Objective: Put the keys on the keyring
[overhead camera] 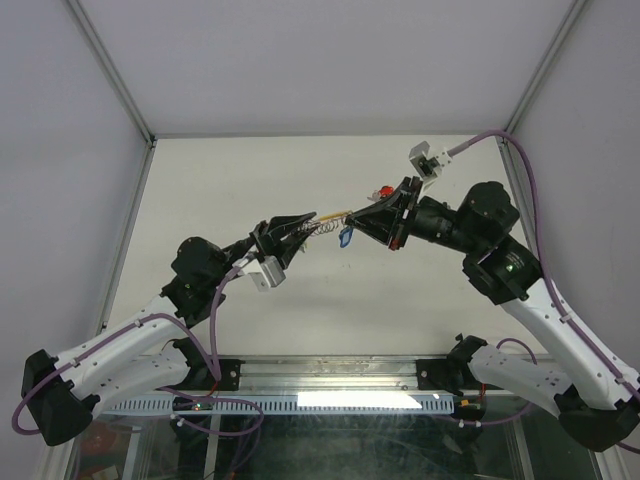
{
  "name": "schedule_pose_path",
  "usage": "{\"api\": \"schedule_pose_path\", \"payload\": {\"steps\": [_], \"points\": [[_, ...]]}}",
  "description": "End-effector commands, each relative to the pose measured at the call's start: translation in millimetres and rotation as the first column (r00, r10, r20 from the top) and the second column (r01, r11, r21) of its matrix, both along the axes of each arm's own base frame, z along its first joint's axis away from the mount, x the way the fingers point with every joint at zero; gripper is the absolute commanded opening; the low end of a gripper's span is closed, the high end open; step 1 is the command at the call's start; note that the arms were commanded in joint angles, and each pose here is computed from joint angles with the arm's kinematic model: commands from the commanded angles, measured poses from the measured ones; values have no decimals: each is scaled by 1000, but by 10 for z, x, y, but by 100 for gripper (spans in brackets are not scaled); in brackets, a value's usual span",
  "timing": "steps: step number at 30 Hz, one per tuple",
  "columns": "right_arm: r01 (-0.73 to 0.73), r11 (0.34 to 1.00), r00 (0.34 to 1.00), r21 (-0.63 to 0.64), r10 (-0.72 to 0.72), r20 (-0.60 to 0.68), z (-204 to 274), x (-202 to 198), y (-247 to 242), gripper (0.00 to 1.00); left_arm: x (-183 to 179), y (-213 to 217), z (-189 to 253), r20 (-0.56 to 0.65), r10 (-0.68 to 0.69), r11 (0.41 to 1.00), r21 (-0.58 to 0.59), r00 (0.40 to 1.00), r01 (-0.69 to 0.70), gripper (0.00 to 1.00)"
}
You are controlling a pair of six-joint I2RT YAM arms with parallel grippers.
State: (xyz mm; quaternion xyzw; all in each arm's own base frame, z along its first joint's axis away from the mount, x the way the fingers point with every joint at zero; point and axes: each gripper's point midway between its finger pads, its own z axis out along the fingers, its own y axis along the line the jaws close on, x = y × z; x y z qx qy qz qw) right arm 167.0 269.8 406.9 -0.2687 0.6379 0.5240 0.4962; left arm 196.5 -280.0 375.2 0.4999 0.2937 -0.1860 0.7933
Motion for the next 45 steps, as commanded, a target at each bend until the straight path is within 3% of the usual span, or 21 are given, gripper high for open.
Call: {"api": "schedule_pose_path", "payload": {"steps": [1,6,11,15,20,24,31,45], "points": [[71,994,968,82,-89,234,440,10,-177,0,-205,39,299,38,-76,996,-46,996,78,24],[172,976,918,130,-207,338,462,112,-328,0,-296,28,359,-35,-139,987,-86,990,136,37],[181,969,851,169,-240,468,544,74,-412,0,-349,62,447,-103,-174,977,-142,979,158,43],[141,980,806,141,-196,559,567,-31,-414,0,-350,105,538,-140,-180,970,-192,974,152,43],[185,978,783,98,-207,586,579,26,-452,0,-335,55,540,-156,-198,967,-195,968,167,41],[234,970,708,70,-219,671,496,94,-499,0,-337,14,578,-171,-235,953,-234,957,193,39],[186,969,667,162,-245,703,594,15,-481,0,-337,-65,636,-173,-291,931,-278,941,237,34],[-45,918,807,394,-199,555,692,-213,-319,0,-397,-113,664,-160,-347,906,-311,924,287,31]]}}
